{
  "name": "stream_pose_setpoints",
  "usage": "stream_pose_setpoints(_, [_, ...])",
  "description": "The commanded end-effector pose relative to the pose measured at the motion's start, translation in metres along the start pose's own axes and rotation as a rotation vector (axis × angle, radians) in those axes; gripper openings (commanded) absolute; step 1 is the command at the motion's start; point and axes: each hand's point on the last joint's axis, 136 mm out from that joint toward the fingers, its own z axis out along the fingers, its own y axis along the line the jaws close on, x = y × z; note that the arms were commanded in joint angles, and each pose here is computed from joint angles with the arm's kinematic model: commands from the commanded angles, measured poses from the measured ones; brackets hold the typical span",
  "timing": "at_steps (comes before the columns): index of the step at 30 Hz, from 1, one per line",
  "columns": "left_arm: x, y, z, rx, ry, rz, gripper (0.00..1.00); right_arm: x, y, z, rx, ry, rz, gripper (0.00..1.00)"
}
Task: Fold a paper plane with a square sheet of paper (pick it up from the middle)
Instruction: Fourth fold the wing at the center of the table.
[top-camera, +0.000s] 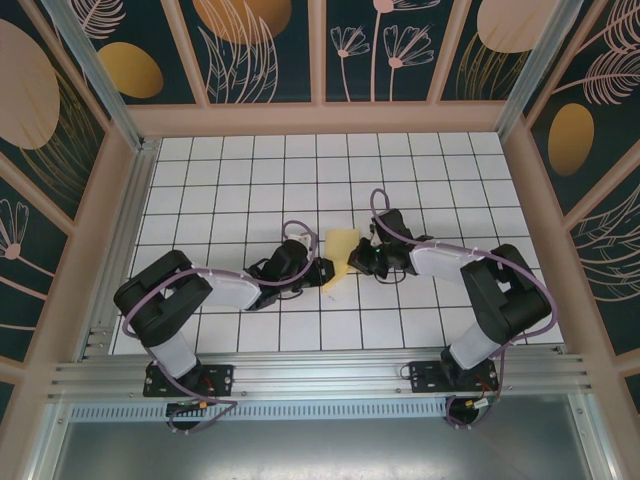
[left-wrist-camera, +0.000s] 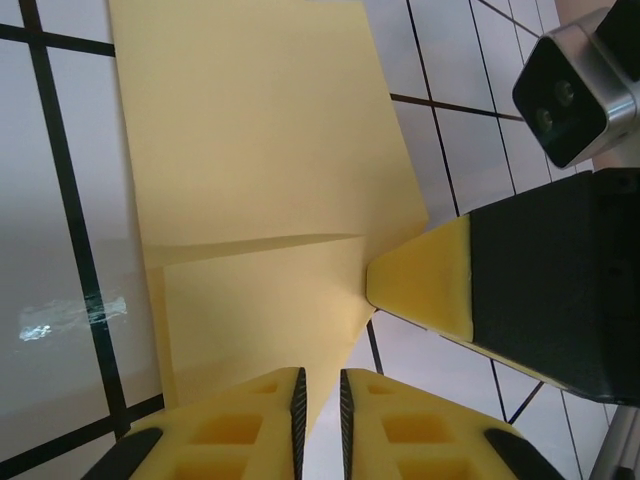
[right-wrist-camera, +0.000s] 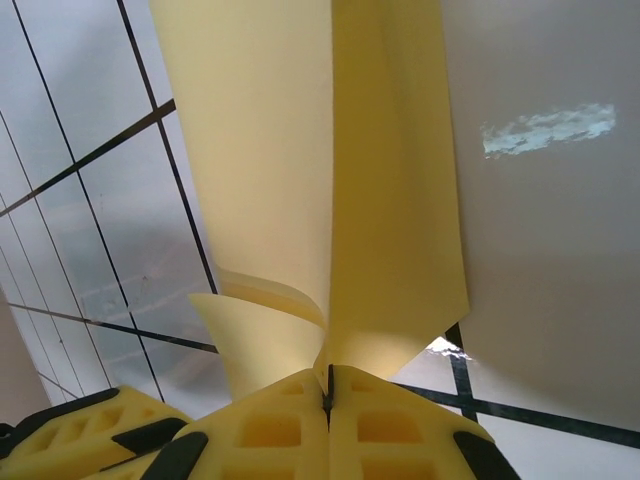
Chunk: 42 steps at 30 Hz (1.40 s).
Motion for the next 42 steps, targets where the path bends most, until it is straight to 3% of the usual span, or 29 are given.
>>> stream_pose_setpoints(1, [0.003,0.008,0.008,-0.042,0.011,0.027,0.14,0.002,0.004,-0.002,0.024,0.022,0.035,0.00])
stream_pose_setpoints(14, [0.016,0.024,0.019,-0.086,0.057,0.018,0.01,0.002,-0.004,0.000,0.080,0.030,0.050,0.00])
stream_pose_setpoints(31, [0.027,0.040,0.024,-0.137,0.101,0.008,0.00,-0.006,0.034,0.003,-0.030,0.059,0.032,0.00])
stream_pose_setpoints(37, [0.025,0.025,0.023,-0.067,0.098,-0.027,0.00,-0.012,0.035,0.007,-0.020,0.050,0.034,0.00])
stream_pose_setpoints(42, [0.000,-0.003,0.011,0.037,0.044,-0.064,0.01,-0.011,0.028,0.006,0.051,0.034,0.016,0.00])
